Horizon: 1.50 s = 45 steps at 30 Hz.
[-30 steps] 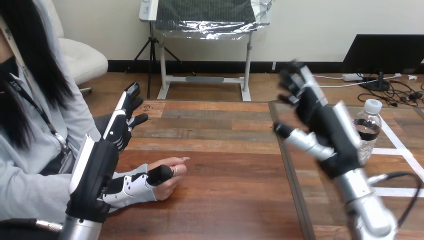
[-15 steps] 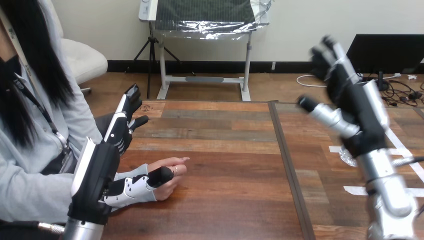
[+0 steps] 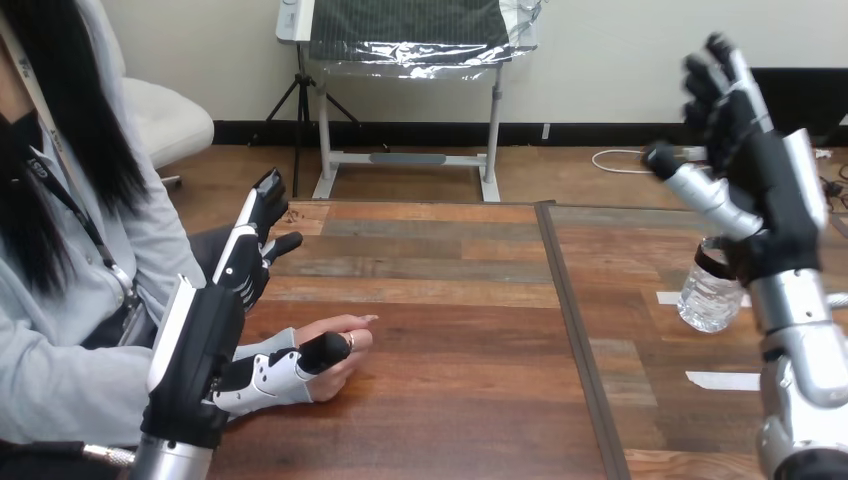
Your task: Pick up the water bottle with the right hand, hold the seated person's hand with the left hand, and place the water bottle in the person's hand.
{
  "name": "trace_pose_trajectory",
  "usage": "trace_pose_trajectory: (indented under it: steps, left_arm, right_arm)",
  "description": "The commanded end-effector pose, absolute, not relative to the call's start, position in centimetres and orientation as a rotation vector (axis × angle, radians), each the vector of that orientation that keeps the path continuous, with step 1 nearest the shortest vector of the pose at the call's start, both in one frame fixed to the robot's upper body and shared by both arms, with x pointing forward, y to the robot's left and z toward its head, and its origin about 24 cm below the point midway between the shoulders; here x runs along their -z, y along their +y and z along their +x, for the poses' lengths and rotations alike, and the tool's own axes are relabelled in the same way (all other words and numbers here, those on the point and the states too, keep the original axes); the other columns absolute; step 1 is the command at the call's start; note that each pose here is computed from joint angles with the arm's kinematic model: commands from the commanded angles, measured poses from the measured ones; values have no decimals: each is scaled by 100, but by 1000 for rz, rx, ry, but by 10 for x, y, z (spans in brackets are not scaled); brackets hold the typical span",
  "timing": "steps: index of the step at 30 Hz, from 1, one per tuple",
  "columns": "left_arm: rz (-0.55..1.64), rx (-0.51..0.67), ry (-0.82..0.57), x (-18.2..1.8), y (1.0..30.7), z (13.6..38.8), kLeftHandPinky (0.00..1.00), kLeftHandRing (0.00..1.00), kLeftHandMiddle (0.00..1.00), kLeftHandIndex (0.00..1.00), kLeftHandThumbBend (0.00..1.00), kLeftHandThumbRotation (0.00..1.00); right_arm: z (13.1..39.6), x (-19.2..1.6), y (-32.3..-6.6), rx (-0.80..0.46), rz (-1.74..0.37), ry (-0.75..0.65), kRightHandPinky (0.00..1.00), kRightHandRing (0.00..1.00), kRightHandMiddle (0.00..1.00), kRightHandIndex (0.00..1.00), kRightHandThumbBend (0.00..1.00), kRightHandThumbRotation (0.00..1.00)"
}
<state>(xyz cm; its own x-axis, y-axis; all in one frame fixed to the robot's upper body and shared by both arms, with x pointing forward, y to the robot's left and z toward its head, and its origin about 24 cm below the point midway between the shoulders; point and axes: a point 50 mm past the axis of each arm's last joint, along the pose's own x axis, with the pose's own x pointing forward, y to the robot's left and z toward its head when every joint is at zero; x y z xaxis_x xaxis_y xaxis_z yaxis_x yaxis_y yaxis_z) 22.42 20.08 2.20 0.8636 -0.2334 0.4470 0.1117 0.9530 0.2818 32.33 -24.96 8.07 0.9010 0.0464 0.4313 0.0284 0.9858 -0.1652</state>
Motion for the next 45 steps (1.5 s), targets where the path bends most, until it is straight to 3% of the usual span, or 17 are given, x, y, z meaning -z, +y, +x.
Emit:
trace_pose_trajectory:
  steps: [1,20,45]
  left_arm:
    - [265,179,-598,-42,201,240,87,97,100,98,100,62]
    - [262,176,-601,-43,202,240,88,98,100,99,100,62]
    - [271,174,-601,-45,206,238,89,99,100,99,100,60]
  right_arm:
    - [339,-115,-257,32,-175,-538,96,97,95,98,100,51]
    - [344,-137,-276,124,-197,-568,100,99,94,98,100,45]
    - [356,-146,-292,268,-224,-458,100,100,93,99,100,34]
